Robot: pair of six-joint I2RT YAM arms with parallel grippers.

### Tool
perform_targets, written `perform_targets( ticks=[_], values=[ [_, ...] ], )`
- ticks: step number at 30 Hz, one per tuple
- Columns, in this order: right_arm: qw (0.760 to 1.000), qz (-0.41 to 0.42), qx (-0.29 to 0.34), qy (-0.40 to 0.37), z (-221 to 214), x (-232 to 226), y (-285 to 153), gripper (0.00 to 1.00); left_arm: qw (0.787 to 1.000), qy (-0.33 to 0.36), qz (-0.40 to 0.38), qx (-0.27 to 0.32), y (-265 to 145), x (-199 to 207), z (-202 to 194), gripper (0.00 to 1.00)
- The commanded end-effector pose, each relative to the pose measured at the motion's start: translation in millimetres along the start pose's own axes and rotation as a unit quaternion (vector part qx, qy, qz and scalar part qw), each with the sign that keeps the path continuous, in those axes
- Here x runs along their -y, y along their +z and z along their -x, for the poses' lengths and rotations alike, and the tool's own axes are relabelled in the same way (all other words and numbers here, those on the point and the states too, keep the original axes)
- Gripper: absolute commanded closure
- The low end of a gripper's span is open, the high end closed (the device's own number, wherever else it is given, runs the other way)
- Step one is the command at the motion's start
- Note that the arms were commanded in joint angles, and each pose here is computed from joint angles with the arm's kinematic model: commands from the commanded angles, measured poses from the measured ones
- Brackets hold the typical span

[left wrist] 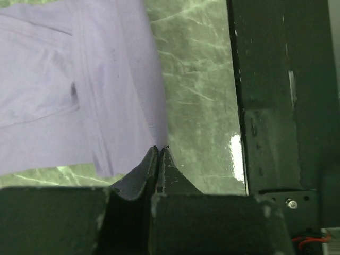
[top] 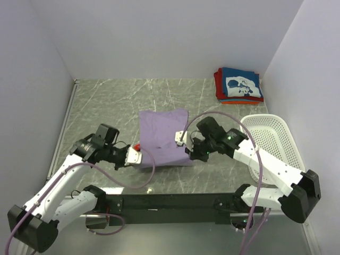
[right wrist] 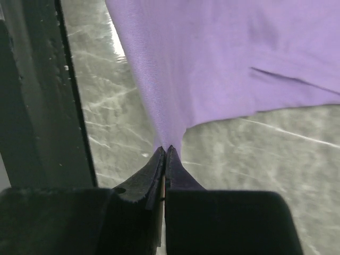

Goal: Fold and stack the t-shirts
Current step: Fold the tshirt

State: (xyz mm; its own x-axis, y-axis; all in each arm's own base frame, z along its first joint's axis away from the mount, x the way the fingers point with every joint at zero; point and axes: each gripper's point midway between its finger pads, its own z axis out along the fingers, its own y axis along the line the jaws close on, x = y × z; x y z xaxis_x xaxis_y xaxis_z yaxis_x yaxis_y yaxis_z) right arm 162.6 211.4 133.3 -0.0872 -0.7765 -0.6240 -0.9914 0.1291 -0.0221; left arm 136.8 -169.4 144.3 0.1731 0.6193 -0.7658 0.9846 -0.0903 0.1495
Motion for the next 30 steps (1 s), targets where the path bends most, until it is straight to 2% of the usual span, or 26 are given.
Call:
perform_targets(
  ticks=[1, 5, 9, 11, 12, 14, 15, 16, 18, 19, 23, 24, 28, 30],
  values=[
    [0.999, -0.020, 0.020, -0.020, 28, 30, -25, 1.00, 0.999, -0.034, 0.019, 0.009, -16, -24, 30, 1.00],
    [1.000, -0.020, -0.005, 0.007, 25, 87, -17, 1.00, 0.997, -0.065, 0.035, 0.006, -14, -79, 23, 0.99],
    [0.999, -0.052, -0.006, 0.007, 36, 155, -16, 1.00, 0.991, -0.100, 0.091, 0.017, -23, -160, 5, 0.99],
    [0.999, -0.044, -0.015, 0.021, 30, 181, 6, 1.00, 0.986, -0.140, 0.090, 0.009, -9, -189, -16, 0.99],
    [0.998, -0.058, -0.005, 0.022, 40, 200, 4, 1.00, 0.982, -0.146, 0.117, 0.020, -15, -216, -14, 0.99],
    [0.998, -0.051, -0.012, 0.035, 38, 224, 28, 1.00, 0.974, -0.192, 0.119, 0.010, 2, -242, -41, 0.99],
    [0.998, -0.051, -0.015, 0.046, 36, 231, 36, 1.00, 0.970, -0.203, 0.134, 0.013, -1, -262, -40, 0.99],
    [0.997, -0.045, -0.032, 0.059, 23, 240, 57, 1.00, 0.965, -0.229, 0.125, 0.004, 15, -271, -59, 0.99],
    [0.995, -0.047, -0.039, 0.073, 20, 252, 70, 1.00, 0.954, -0.266, 0.136, -0.002, 22, -288, -70, 0.99],
    [0.994, -0.043, -0.050, 0.085, 7, 257, 85, 1.00, 0.949, -0.290, 0.125, -0.012, 37, -289, -88, 0.99],
    [0.989, -0.040, -0.073, 0.120, -8, 266, 108, 1.00, 0.924, -0.361, 0.124, -0.033, 58, -288, -121, 0.99],
    [0.987, -0.035, -0.078, 0.135, -11, 263, 110, 1.00, 0.913, -0.388, 0.122, -0.040, 62, -281, -128, 0.99],
    [0.982, -0.007, -0.096, 0.164, -23, 239, 117, 1.00, 0.892, -0.439, 0.095, -0.054, 69, -246, -136, 0.99],
    [0.978, 0.018, -0.112, 0.173, -32, 210, 125, 1.00, 0.880, -0.466, 0.075, -0.064, 73, -217, -142, 0.99]
  ],
)
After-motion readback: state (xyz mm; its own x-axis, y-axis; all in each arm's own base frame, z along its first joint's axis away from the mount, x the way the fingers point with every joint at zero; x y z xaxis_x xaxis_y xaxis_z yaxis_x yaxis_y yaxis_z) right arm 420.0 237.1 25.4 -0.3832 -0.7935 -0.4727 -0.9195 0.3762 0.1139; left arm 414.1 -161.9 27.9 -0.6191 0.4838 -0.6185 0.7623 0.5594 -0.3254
